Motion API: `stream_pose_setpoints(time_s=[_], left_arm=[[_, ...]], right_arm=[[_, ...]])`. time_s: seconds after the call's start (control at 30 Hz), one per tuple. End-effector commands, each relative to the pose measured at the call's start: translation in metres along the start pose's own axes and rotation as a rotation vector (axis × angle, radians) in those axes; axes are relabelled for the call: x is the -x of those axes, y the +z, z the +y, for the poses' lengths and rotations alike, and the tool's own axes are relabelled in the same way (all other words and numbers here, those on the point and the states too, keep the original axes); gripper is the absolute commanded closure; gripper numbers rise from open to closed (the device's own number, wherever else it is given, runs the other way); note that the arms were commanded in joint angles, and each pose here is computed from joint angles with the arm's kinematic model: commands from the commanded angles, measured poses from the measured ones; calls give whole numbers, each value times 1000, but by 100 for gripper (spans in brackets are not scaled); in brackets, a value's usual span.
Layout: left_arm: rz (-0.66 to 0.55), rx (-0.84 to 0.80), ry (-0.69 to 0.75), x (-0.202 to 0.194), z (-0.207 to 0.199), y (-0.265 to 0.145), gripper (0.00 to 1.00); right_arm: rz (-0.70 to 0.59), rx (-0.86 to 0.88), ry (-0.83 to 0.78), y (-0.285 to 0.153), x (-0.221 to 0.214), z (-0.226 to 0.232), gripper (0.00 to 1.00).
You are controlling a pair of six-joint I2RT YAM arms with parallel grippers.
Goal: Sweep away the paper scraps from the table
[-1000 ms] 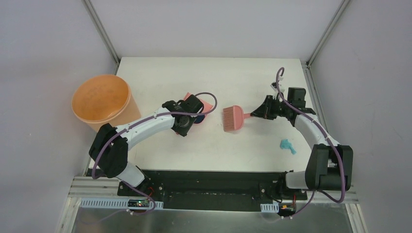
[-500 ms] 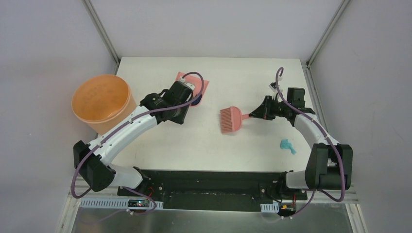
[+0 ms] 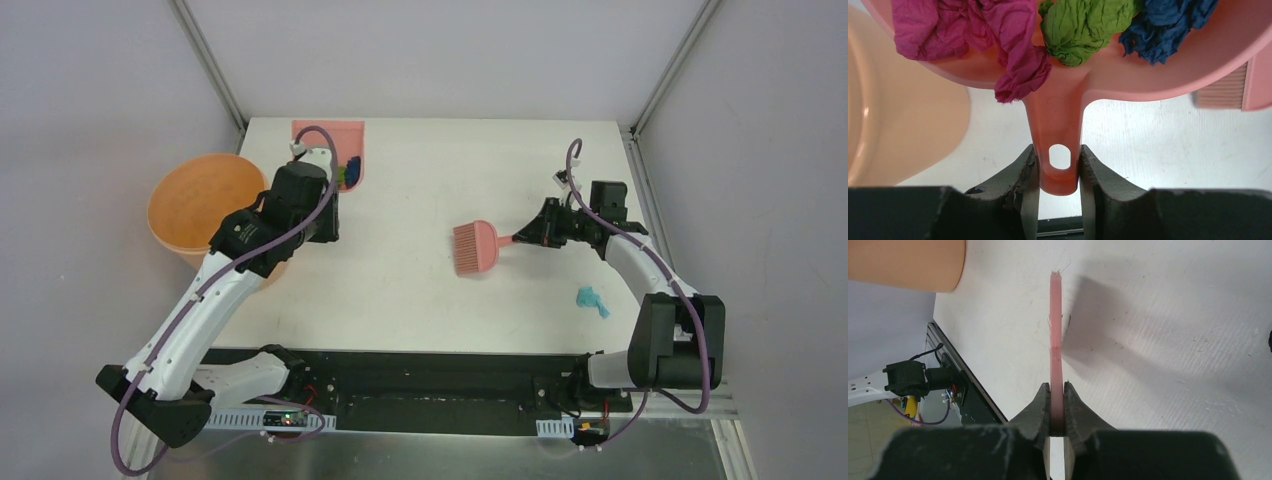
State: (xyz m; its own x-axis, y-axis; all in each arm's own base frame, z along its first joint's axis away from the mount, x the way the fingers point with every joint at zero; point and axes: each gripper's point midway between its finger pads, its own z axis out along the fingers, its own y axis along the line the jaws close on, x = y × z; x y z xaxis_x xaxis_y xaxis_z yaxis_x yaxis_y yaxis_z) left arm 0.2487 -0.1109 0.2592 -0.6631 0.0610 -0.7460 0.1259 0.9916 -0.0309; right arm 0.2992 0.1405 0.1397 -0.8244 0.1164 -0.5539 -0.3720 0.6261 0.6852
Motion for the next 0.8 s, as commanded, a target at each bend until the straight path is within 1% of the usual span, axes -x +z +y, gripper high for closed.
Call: stream_pose_setpoints(time_s=[0.0,0.13,0.27,0.5,0.7,0.77], left_arm=[[-99,-3,-110,22,9,-4,100],[-106,-40,-206,30,17,5,100],[-152,-100,-324,45,18,15,100],[-334,-117,-526,78,34,17,100],[-484,-95,-651,93,54,3,100],[-555,-104,-672,97,58,-6,100]], right_arm=[[-28,35,-64,-1,16,9,100],[-27,22,-61,-1,15,7,100],[-21,11,-65,0,13,3,100],[0,-18,-75,0,9,-5,100],[-8,-43,-51,-4,10,-17,100],[-3,-44,-45,-5,10,-20,100]])
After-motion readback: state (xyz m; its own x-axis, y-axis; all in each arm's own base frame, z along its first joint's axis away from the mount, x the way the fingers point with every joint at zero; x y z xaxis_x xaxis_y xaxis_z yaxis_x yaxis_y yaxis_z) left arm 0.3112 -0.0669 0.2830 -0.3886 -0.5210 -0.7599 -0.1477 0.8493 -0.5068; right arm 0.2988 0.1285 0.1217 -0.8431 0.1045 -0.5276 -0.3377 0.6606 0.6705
